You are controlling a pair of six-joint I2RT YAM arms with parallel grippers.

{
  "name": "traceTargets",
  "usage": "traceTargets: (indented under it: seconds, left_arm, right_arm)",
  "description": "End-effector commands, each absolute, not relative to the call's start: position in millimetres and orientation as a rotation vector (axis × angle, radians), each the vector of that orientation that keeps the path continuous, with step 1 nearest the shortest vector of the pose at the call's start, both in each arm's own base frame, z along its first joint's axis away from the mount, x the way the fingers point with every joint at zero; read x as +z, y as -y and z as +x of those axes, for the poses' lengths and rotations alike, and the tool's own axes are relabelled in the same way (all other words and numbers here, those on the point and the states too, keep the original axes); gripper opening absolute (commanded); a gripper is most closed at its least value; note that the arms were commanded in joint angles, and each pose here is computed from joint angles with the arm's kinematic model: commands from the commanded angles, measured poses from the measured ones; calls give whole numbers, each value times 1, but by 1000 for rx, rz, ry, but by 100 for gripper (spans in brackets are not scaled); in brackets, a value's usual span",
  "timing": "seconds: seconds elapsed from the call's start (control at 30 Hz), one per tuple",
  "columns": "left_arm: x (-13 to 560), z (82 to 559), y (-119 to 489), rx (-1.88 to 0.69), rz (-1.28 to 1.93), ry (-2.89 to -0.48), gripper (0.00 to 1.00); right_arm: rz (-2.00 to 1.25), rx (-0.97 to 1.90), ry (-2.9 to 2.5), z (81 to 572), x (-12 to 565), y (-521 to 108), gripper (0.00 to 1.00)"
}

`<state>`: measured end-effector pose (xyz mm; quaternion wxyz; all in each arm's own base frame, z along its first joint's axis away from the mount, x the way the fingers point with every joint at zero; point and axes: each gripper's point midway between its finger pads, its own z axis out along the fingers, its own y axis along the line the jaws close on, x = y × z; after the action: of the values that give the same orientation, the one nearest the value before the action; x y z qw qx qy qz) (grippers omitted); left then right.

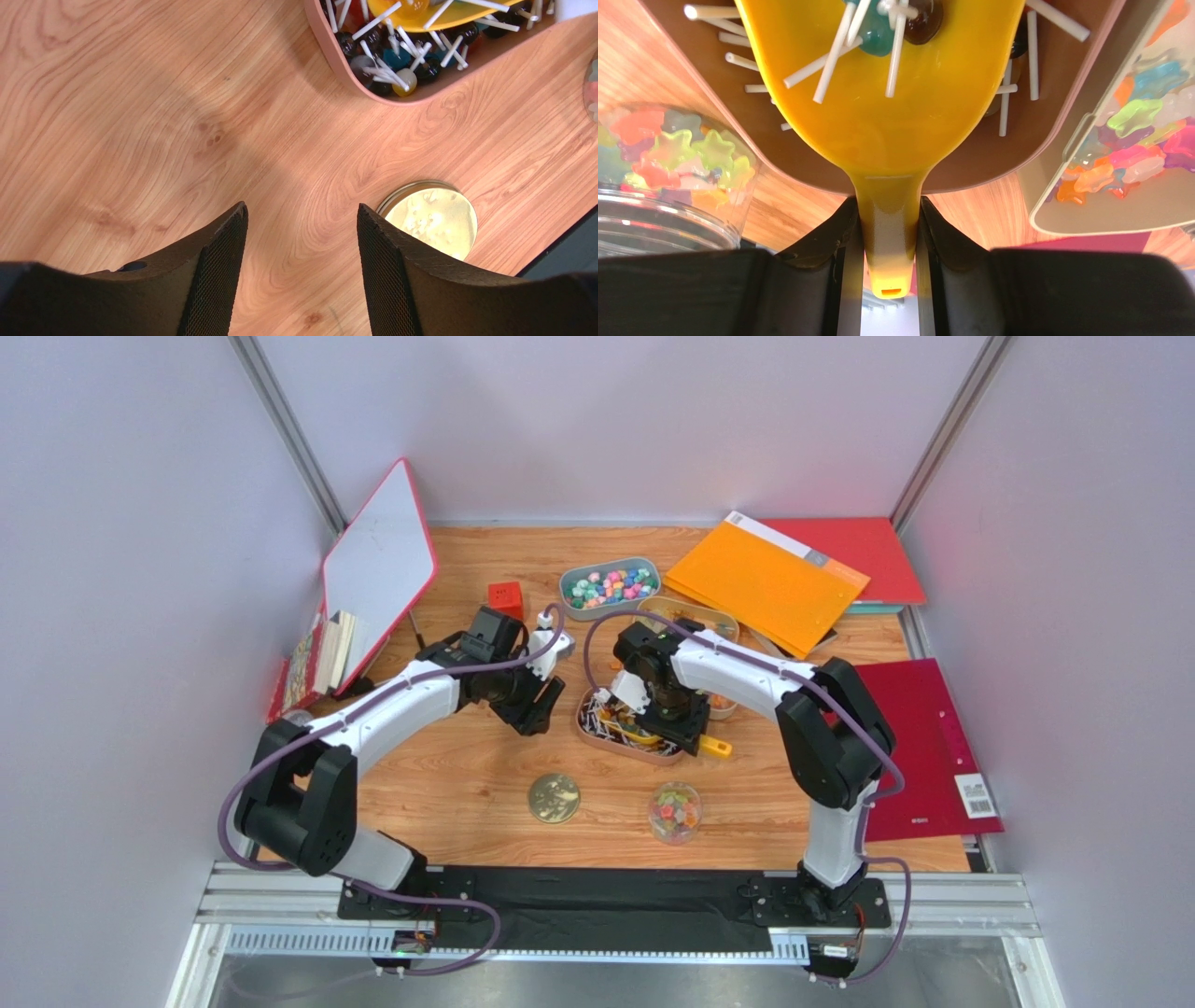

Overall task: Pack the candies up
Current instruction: Scoop the fake candies from the storage box.

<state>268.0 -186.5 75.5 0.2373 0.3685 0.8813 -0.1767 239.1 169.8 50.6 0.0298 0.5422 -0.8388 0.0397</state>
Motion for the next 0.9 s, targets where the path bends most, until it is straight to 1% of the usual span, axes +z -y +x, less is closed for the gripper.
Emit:
traceTargets:
  seconds: [0.0,0.2,0.23,0.5,0.53,0.7,0.87]
  left_arm:
    - [101,274,178,-446,1019,-2353,65]
    - [104,274,171,-442,1034,-2353,65]
    - [106,275,170,-445,1032,-2351,65]
    - [122,289,170,-443,1030,-2327,65]
    - [125,290,171,-446,1028,-2324,65]
    - [140,303,172,-410,1011,-2295,65]
    - [149,308,174,-400,1016,-2260,64]
  right_arm:
    - [1735,-1,2802,259,60,-196,0]
    - [1773,-32,2868,254,68,-193,0]
    - [1786,-85,2868,250,68,-196,0]
    - [1853,-77,2911,245,88,-187,0]
    - [1871,-15,2896,244,88,-179,0]
    - [1985,68,2798,222,99,-143,0]
    - [2215,154,2654,197,117,-109,0]
